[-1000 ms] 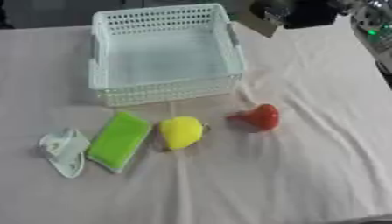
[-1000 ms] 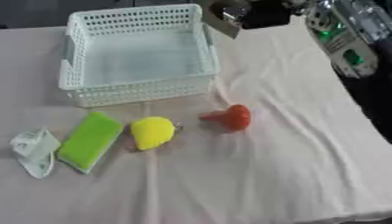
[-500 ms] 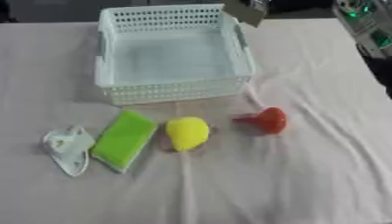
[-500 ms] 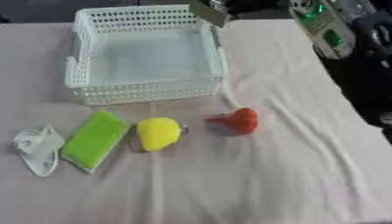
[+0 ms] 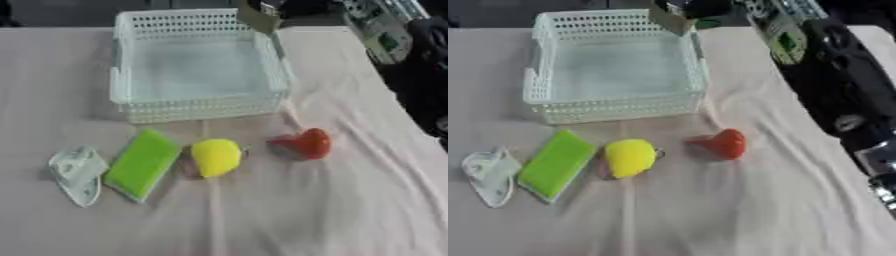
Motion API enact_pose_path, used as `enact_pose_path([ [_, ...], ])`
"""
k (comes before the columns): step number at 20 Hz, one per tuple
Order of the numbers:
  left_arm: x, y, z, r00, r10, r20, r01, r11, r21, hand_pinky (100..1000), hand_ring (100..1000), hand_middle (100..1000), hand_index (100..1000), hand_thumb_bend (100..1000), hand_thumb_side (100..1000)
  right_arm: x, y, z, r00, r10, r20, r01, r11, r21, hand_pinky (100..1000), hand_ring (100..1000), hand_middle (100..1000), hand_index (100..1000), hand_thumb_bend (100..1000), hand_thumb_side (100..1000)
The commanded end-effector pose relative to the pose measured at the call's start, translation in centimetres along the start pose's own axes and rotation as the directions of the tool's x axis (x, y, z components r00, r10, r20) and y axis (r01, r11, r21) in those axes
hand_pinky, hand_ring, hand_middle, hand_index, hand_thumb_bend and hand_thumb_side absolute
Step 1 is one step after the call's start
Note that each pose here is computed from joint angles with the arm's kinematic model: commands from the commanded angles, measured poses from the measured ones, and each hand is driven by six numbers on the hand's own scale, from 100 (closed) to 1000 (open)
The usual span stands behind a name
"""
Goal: Pick up objects on the table and place them in the box.
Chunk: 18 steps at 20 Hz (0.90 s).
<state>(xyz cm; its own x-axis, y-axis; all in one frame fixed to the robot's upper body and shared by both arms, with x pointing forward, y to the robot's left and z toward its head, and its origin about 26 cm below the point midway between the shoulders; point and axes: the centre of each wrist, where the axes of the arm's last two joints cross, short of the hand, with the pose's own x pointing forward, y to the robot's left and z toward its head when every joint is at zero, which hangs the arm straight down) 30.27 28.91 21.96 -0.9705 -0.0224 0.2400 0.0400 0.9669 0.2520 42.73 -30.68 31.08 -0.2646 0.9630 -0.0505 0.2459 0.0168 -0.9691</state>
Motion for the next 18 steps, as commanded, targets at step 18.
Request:
enact_pose_path([
  [18, 0.3, -0.1, -0.8, 0.999, 0.013, 0.033, -0.013, 1.000, -0.017, 975, 941, 873, 823, 100, 903, 0.0, 2.2, -1.8, 0.988, 0.070, 0.140, -0.074, 0.997, 0.029, 770, 767, 657, 851, 417, 1000],
])
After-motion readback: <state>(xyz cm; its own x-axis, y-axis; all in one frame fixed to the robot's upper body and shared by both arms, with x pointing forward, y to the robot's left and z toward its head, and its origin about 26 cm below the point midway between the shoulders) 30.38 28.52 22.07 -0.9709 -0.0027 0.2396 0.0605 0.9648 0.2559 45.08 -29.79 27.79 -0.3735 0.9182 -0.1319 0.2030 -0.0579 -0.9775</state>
